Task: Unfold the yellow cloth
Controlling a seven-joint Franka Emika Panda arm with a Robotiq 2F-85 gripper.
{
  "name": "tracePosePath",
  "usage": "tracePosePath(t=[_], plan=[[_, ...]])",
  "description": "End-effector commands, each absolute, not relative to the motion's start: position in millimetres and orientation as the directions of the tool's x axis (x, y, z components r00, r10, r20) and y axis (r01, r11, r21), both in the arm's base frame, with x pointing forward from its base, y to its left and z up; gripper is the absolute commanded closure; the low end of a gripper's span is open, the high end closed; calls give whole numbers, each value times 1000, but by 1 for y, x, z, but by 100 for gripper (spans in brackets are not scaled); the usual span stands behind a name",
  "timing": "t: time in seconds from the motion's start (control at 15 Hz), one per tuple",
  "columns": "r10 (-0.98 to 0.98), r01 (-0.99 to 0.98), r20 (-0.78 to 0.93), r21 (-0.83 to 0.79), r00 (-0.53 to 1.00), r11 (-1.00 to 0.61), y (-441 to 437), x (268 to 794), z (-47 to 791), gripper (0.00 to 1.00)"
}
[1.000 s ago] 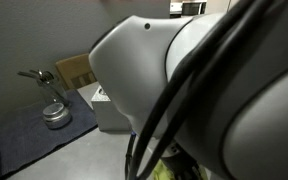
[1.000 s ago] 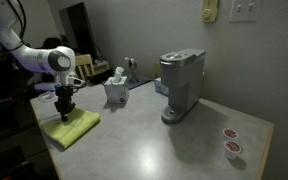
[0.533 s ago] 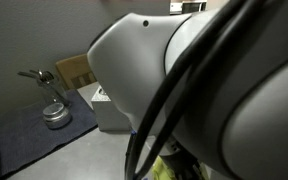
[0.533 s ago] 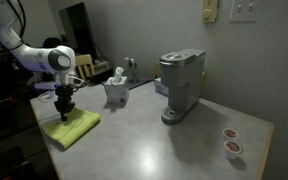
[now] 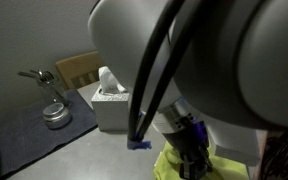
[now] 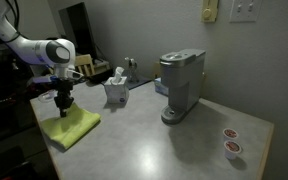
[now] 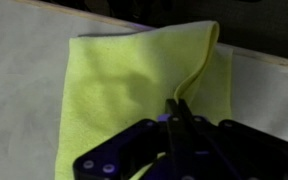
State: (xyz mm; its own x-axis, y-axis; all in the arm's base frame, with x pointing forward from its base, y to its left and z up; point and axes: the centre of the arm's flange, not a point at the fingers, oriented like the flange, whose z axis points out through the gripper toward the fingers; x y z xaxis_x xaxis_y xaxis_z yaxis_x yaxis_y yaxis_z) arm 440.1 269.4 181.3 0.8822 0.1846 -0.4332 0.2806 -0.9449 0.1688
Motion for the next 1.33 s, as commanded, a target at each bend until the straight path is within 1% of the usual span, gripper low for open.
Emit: tracePosePath(t=[0.0, 0.6, 1.27], plan=[[131, 245, -436, 216, 890, -945, 240, 436, 196, 99], [1, 128, -458, 245, 889, -961, 173, 449, 193, 99], [-93, 57, -484, 287, 870, -956, 127, 456, 205, 99]])
